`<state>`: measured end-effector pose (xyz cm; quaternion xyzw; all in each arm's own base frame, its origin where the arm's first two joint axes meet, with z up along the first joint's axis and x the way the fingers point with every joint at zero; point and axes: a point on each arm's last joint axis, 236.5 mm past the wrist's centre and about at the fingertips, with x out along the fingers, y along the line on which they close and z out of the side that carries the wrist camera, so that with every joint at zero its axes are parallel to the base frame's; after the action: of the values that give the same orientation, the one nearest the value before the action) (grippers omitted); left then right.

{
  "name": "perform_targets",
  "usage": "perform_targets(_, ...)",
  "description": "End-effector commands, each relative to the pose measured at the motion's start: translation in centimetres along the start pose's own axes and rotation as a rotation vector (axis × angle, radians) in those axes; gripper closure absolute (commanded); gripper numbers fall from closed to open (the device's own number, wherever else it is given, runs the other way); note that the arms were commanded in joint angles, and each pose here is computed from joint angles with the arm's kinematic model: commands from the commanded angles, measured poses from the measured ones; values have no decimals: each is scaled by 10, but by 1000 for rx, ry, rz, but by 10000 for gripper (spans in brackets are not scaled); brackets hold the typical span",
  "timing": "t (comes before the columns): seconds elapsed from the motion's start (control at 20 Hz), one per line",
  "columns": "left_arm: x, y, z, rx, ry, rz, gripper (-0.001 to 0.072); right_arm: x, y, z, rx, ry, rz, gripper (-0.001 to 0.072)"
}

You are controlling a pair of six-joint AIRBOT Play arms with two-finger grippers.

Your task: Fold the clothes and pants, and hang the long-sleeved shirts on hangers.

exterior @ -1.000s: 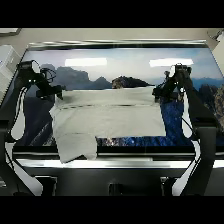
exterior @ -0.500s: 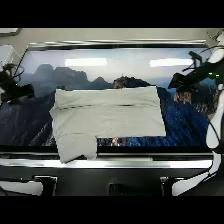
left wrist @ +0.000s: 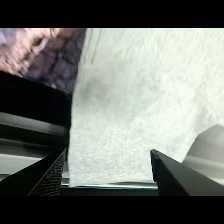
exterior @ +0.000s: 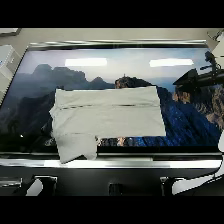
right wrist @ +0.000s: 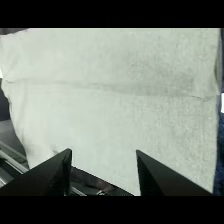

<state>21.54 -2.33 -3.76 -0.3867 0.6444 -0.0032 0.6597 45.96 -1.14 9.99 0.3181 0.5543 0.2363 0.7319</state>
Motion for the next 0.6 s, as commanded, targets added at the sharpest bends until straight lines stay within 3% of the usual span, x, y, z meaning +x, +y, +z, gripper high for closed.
perform_targets(0.0, 38, 3, -43, -34, 46, -125, 95, -1, 11, -1, 8, 2, 54, 258)
perform_targets(0.15, 45, -8, -46, -40, 45, -193, 95, -2, 13, -4, 10, 13, 59, 268)
perform_targets(0.55, 47, 16, -14, -33, -93, -89, 95, -9, 21, -4, -11, -7, 52, 286)
